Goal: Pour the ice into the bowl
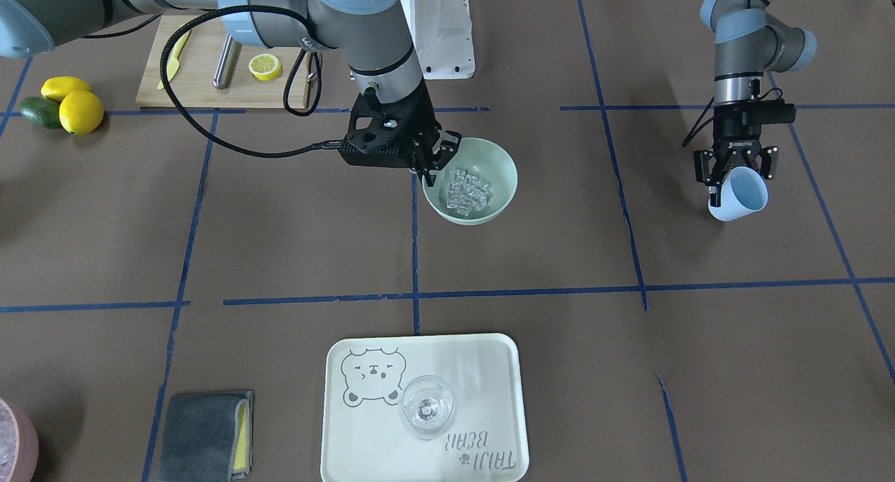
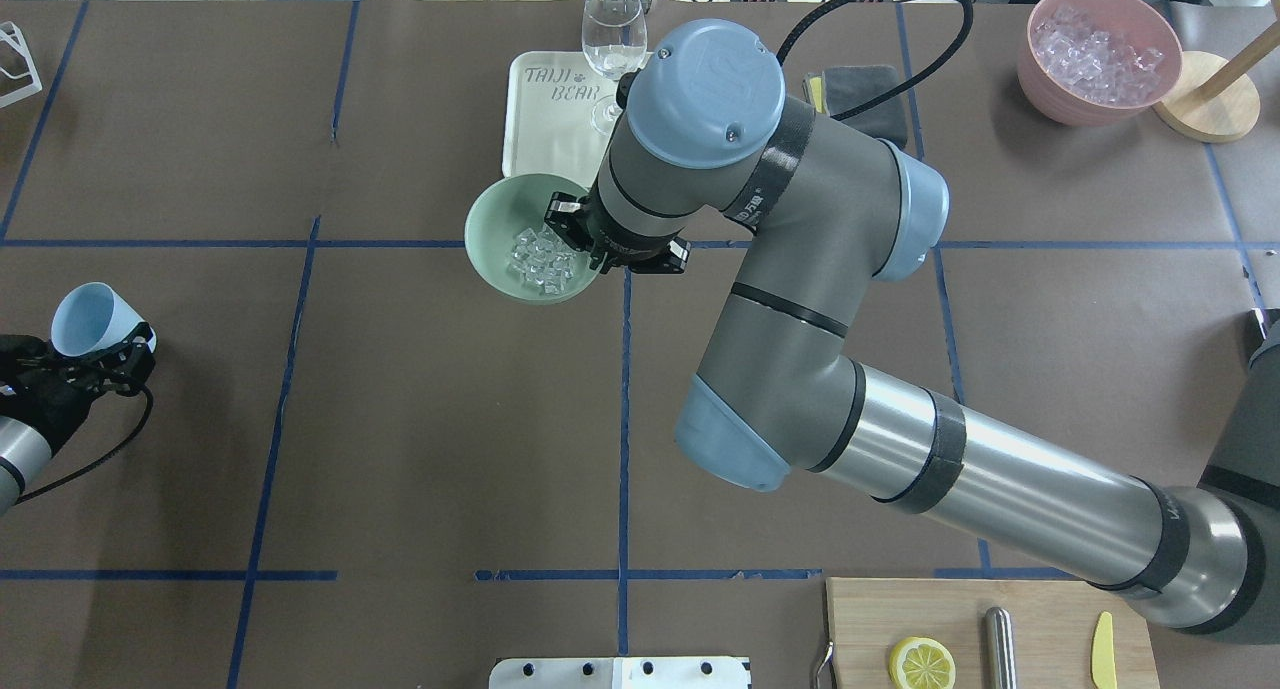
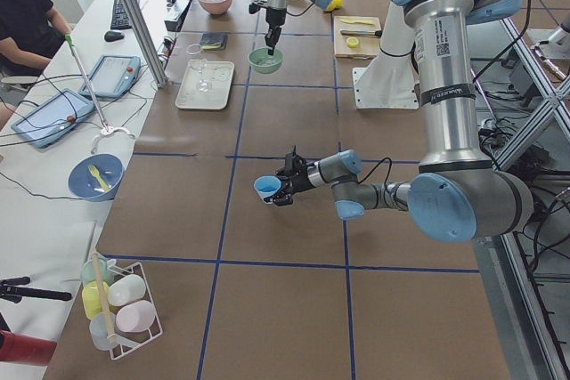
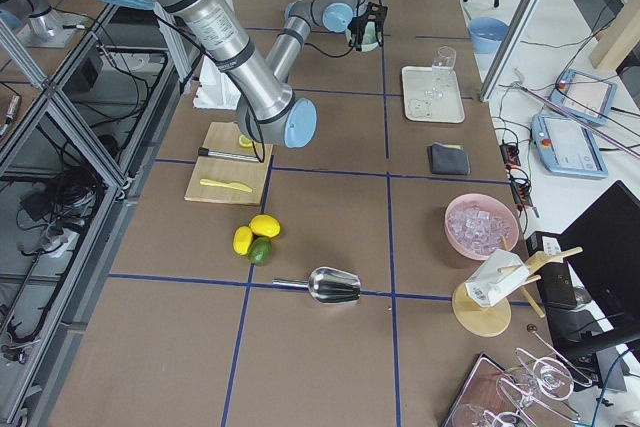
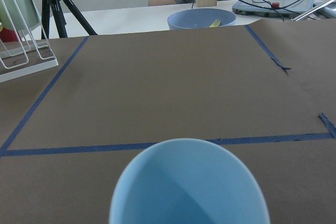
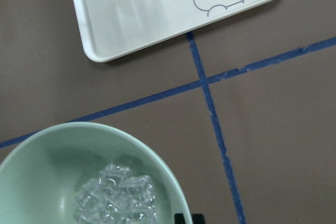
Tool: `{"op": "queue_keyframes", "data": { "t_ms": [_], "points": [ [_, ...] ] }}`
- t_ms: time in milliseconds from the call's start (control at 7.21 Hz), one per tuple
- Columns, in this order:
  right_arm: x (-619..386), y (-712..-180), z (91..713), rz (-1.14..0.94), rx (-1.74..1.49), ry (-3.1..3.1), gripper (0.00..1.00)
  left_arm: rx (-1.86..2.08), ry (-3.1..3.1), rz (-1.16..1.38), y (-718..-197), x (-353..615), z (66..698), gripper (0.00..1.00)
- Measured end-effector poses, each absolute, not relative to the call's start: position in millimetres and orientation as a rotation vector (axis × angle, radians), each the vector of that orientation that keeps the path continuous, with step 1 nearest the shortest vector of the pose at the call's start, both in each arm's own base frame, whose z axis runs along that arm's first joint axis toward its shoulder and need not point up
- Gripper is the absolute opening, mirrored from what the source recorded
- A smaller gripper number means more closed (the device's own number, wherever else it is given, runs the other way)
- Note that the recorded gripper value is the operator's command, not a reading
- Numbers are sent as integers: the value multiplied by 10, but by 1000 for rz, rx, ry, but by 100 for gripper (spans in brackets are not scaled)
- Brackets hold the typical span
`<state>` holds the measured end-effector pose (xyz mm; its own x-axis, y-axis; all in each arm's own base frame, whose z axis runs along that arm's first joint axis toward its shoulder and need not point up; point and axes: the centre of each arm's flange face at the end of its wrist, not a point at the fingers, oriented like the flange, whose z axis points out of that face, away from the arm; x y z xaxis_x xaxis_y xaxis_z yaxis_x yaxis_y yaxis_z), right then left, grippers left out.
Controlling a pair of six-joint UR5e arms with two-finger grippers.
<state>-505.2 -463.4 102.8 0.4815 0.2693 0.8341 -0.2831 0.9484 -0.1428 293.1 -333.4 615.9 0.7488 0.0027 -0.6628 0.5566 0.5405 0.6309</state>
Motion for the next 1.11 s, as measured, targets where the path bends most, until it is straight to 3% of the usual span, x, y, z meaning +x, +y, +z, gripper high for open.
{"op": "queue_keyframes", "data": {
  "t_ms": [139,277,416,1109],
  "points": [
    [-4882,-4568,1185,333,20,-1001,0,958,665,-362,-3336,2933,6152,42],
    [-4648,-4472,1409,331,28,-991,0,962,667,-365,-3338,2929,6146,62],
    [-4418,-4402,1641,335,34,-977,0,964,665,-367,-3339,2927,6150,96],
    [-4026,-4265,2126,308,57,-936,0,963,639,-357,-3340,2903,6254,100]
  ]
}}
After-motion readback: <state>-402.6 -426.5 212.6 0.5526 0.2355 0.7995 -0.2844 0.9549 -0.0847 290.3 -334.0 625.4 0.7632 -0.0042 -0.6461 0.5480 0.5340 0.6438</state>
